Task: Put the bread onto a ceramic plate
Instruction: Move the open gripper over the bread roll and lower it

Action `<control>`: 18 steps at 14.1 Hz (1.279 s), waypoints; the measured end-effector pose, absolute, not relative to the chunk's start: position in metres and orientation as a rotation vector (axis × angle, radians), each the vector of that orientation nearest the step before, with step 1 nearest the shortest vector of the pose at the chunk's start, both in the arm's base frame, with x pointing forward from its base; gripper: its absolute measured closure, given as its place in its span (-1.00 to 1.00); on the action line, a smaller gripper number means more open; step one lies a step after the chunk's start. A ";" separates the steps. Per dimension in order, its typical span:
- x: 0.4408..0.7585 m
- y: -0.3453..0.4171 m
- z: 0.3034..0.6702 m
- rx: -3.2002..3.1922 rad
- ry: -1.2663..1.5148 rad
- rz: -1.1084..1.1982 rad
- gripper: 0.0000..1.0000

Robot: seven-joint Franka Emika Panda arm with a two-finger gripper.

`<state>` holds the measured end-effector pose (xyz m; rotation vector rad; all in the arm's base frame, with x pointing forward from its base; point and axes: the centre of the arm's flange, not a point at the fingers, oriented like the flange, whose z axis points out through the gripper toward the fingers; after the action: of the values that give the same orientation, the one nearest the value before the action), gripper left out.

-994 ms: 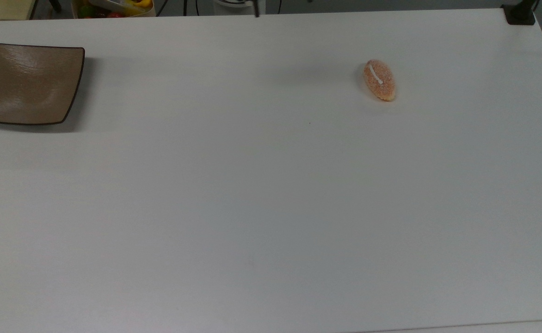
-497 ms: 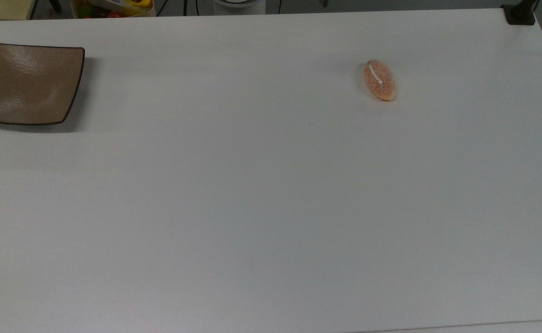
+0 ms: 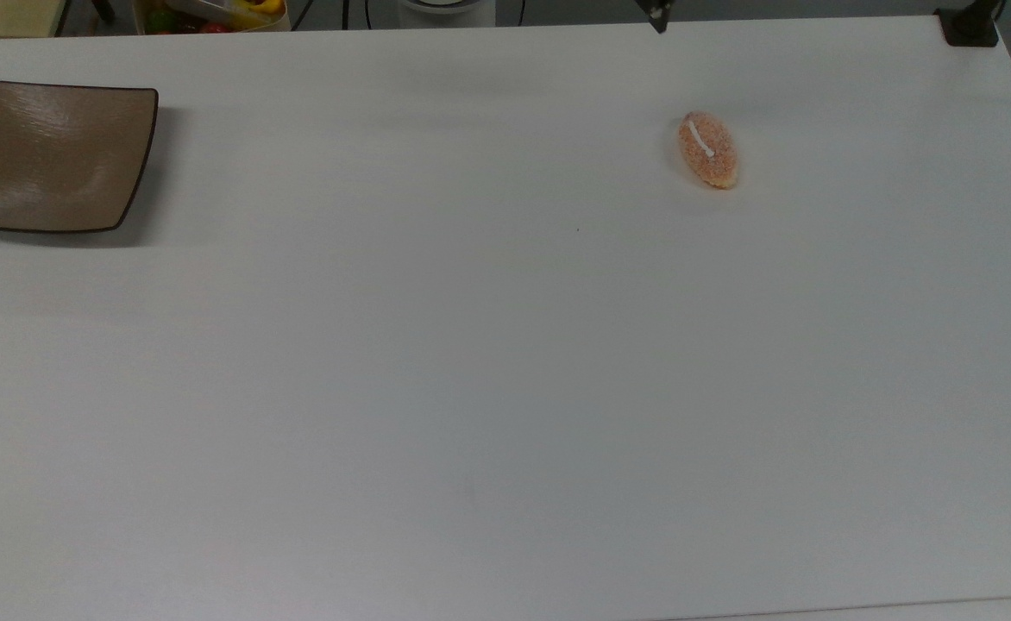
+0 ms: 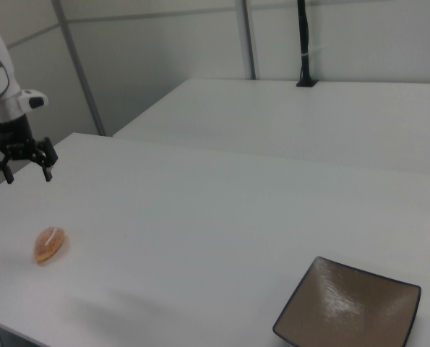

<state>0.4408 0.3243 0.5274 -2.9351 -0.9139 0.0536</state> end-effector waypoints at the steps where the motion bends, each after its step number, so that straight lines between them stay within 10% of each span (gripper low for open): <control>1: 0.437 0.332 0.516 -2.933 -0.914 0.040 -1.00; 18: 0.434 0.402 0.337 -3.021 -0.842 0.128 -1.00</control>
<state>0.4342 0.4019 0.3374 -3.0207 -0.8420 0.1277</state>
